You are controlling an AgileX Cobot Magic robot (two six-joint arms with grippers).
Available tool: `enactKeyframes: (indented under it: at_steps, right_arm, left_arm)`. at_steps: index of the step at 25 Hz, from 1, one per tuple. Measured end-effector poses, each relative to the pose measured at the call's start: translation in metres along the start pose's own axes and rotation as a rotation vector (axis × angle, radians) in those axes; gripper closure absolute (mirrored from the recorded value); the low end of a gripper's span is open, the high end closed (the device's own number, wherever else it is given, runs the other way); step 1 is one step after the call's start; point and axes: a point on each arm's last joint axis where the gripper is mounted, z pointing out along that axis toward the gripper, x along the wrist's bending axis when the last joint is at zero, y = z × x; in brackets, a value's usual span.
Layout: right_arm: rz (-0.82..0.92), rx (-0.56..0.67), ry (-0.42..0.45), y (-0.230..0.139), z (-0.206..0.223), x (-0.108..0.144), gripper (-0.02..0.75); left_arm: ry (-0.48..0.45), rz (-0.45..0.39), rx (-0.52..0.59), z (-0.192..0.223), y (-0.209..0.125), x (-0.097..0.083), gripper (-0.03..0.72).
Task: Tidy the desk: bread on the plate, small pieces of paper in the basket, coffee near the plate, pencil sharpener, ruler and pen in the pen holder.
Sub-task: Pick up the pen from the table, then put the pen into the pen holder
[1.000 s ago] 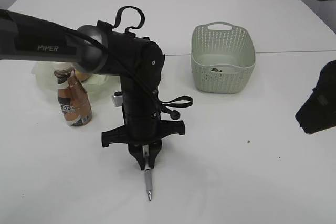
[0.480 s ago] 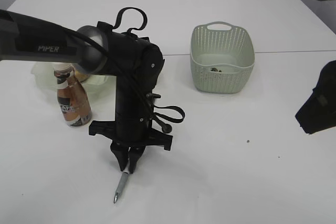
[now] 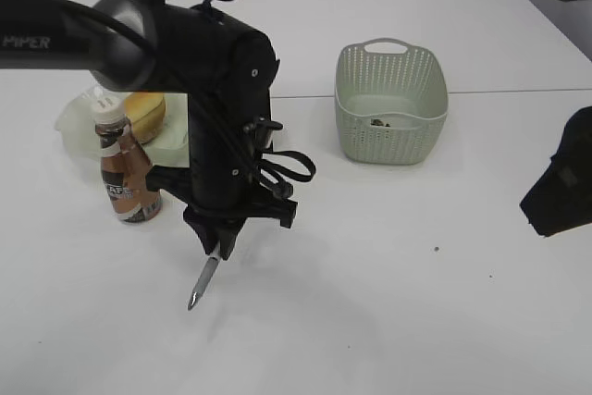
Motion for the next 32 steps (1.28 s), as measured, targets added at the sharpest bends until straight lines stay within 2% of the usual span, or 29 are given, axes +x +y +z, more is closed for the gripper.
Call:
enactKeyframes:
  at_steps: [3, 10, 16, 18, 22, 28, 32]
  right_arm:
    - [0.0, 0.0, 0.0, 0.0, 0.0, 0.0, 0.492]
    - [0.0, 0.0, 0.0, 0.0, 0.0, 0.0, 0.494]
    - [0.0, 0.0, 0.0, 0.0, 0.0, 0.0, 0.494]
    - [0.0, 0.0, 0.0, 0.0, 0.0, 0.0, 0.494]
    - [0.0, 0.0, 0.0, 0.0, 0.0, 0.0, 0.494]
    - [0.0, 0.0, 0.0, 0.0, 0.0, 0.0, 0.494]
    - [0.004, 0.0, 0.0, 0.0, 0.0, 0.0, 0.494]
  left_arm:
    - [-0.024, 0.01, -0.087, -0.021, 0.001, 0.001, 0.624]
    - [-0.013, 0.097, -0.324, -0.073, -0.01, -0.01, 0.624]
    - [-0.022, 0.066, -0.502, -0.097, -0.017, 0.001, 0.624]
    - [-0.017, 0.069, -0.541, -0.091, -0.024, 0.007, 0.624]
    - [-0.063, 0.07, -0.628, -0.068, -0.043, 0.017, 0.624]
    - [-0.225, 0.098, -0.726, -0.032, -0.062, 0.034, 0.624]
    - [-0.34, 0.093, -0.797, -0.025, -0.057, 0.045, 0.625]
